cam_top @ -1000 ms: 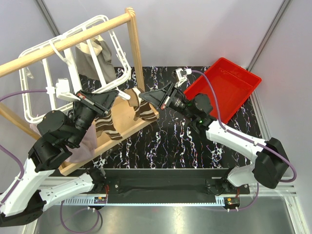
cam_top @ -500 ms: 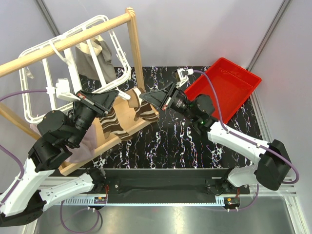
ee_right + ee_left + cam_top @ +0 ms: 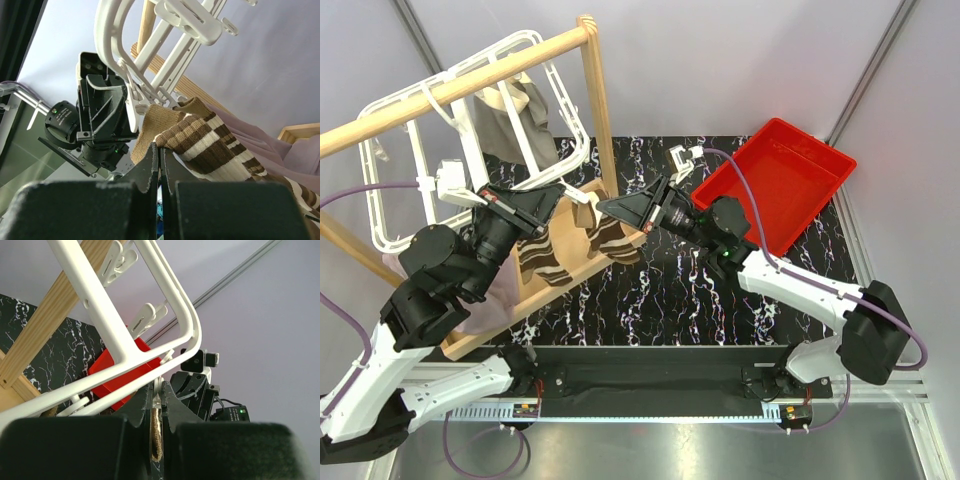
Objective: Clip the socks to the hanger
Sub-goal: Clamp the sock onto the hanger.
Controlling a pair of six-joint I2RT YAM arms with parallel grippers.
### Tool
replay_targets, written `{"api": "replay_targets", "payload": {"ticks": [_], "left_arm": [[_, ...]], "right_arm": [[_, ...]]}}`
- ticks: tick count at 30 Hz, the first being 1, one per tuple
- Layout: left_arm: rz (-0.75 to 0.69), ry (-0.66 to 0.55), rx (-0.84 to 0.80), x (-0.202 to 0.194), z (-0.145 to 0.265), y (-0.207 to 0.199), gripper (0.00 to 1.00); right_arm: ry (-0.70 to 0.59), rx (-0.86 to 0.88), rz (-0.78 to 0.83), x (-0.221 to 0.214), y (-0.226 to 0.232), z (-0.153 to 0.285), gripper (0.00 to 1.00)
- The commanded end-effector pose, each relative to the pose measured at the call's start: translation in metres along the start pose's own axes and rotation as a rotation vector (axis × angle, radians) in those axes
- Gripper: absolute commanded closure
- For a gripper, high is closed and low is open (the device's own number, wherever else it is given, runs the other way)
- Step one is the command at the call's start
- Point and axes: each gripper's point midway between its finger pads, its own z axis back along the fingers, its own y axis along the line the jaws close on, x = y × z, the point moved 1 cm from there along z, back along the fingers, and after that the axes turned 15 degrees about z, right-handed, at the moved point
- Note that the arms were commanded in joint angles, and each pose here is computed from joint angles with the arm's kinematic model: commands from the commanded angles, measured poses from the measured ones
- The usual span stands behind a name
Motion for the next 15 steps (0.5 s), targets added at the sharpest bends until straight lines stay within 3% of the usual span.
{"api": "replay_targets", "payload": {"ticks": [1,15], "left_arm": [[0.02,-0.001,-0.046,0.002,-0.001,-0.012,1.0],[0.023,-0.012,-0.049,0.004,0.003,-0.009,1.0]], "right_arm": [[-0.065,0.096,0.068,0.018,0.028,-0.006,1.0],[-0.084,0.147,0.071,0.022,0.039,-0.014,1.0]]}}
